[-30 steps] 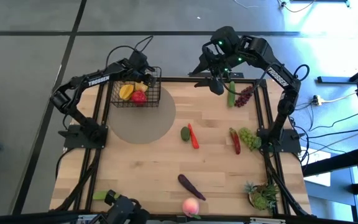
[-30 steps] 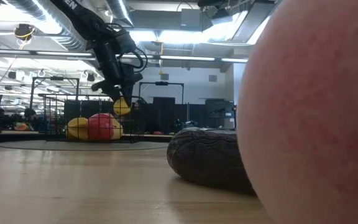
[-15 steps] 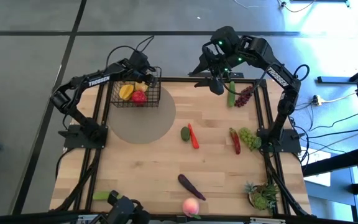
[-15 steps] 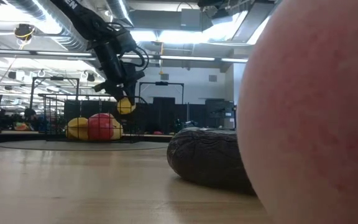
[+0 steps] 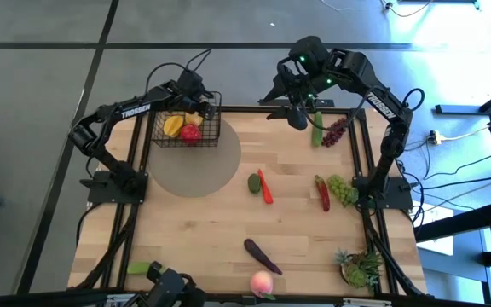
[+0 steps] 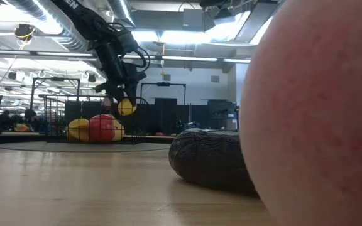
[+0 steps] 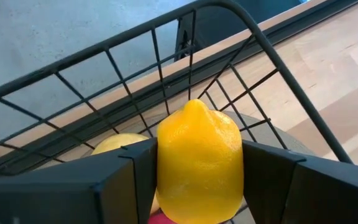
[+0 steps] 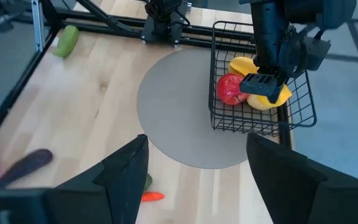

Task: Build produce basket
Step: Put the yellow lemon into the black wire basket

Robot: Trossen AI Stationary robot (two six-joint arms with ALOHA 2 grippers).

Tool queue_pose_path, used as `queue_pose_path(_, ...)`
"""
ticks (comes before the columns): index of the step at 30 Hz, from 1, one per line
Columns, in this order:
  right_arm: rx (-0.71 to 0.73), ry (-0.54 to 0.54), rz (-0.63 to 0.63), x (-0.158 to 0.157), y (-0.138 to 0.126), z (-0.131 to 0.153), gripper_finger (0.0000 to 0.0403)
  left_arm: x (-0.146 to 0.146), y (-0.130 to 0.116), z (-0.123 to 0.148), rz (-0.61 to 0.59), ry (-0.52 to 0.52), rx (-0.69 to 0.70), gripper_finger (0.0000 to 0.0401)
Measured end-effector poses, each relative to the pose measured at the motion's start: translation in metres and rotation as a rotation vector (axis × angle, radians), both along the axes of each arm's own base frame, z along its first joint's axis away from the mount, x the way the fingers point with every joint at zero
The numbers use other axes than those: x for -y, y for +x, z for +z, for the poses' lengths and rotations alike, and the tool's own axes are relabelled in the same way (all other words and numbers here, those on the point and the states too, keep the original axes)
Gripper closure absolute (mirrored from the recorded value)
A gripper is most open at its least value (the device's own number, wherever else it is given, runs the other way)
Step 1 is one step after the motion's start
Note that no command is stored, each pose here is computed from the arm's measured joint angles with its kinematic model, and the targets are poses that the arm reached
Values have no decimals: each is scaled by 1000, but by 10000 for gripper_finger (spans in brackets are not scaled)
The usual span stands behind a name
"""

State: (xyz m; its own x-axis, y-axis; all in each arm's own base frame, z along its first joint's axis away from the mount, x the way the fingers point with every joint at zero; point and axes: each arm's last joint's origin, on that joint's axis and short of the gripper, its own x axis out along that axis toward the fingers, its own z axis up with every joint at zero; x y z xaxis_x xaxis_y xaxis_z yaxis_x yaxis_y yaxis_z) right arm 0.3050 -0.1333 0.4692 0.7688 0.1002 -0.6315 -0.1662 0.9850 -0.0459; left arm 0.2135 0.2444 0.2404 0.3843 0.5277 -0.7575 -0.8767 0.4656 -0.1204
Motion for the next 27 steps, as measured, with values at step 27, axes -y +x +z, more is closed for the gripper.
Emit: queue_pose_path(27,-37,-92,-136,6,2,-2,141,4,-3,-4,-1,-48,-45,232)
